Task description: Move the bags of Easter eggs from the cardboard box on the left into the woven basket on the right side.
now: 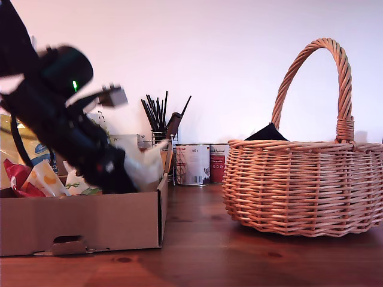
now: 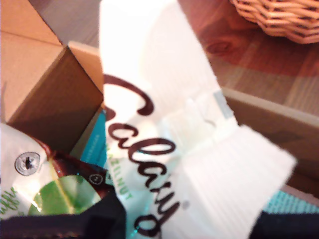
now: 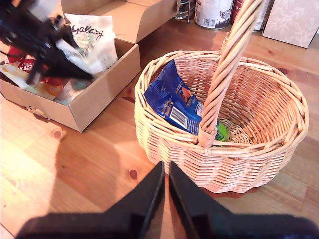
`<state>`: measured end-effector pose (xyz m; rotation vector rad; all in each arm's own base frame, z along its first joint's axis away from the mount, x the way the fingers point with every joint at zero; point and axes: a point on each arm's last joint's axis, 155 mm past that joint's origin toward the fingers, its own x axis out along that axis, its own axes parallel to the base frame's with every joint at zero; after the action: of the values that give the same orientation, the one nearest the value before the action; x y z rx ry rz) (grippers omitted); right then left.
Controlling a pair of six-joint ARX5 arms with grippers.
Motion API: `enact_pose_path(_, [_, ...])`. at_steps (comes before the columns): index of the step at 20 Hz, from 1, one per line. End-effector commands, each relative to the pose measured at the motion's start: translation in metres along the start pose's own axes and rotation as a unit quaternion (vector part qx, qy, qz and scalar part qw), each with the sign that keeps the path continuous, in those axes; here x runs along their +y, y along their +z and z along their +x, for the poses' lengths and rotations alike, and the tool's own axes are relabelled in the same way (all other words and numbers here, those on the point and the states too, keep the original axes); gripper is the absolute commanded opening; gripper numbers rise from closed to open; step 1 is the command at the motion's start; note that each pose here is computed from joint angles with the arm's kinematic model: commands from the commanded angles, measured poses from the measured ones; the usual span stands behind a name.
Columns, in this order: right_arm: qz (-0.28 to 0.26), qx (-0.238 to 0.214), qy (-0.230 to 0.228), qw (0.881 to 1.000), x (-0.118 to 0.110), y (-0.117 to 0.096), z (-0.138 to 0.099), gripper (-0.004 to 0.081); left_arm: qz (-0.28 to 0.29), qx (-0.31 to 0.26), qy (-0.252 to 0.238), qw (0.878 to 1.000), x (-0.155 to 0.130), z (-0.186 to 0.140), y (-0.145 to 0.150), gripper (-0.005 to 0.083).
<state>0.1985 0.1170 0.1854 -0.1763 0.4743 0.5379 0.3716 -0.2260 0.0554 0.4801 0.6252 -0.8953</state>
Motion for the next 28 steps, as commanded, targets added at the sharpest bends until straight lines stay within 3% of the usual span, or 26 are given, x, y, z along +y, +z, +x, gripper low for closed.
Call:
enact_pose_path(1, [-0.001,-0.007,0.001,1.0,0.001,0.004,-0.002,-0.0013,0.011,-0.031,0.012,0.999,0.003,-0.02,0.023,0.0144])
enact_pose_path(5, [-0.001,-0.006,0.001,1.0,0.001,0.004,-0.002,-0.0013,0.029,-0.079,0.026,0.996,0.003,-0.052,0.056,0.0144])
enact_pose_path(12, [-0.001,-0.007,0.001,1.0,0.001,0.004,-0.002,-0.0013,0.076,-0.184,-0.053,0.979,-0.059,-0.069,0.12,0.0144])
enact_pose_path(17, [-0.001,-0.007,0.001,1.0,0.001,0.004,-0.002,-0.0013,0.153,-0.269,-0.051,0.95,-0.099,-0.078,0.175,0.0144])
enact_pose_path(19, [-0.001,-0.007,0.001,1.0,0.001,0.004,-0.002,-0.0013,0.191,-0.273,-0.05,0.941,-0.109,-0.07,0.188,0.0145])
enact_pose_path(23, [-0.001,-0.007,0.001,1.0,0.001,0.004,-0.002,-0.0013,0.297,-0.277,-0.033,0.913,-0.115,-0.043,0.208,0.0145])
enact_pose_path(28, [-0.001,-0.008,0.001,1.0,0.001,0.005,-0.002,-0.0013,0.397,-0.251,-0.018,0.883,-0.11,-0.001,0.21,0.0149])
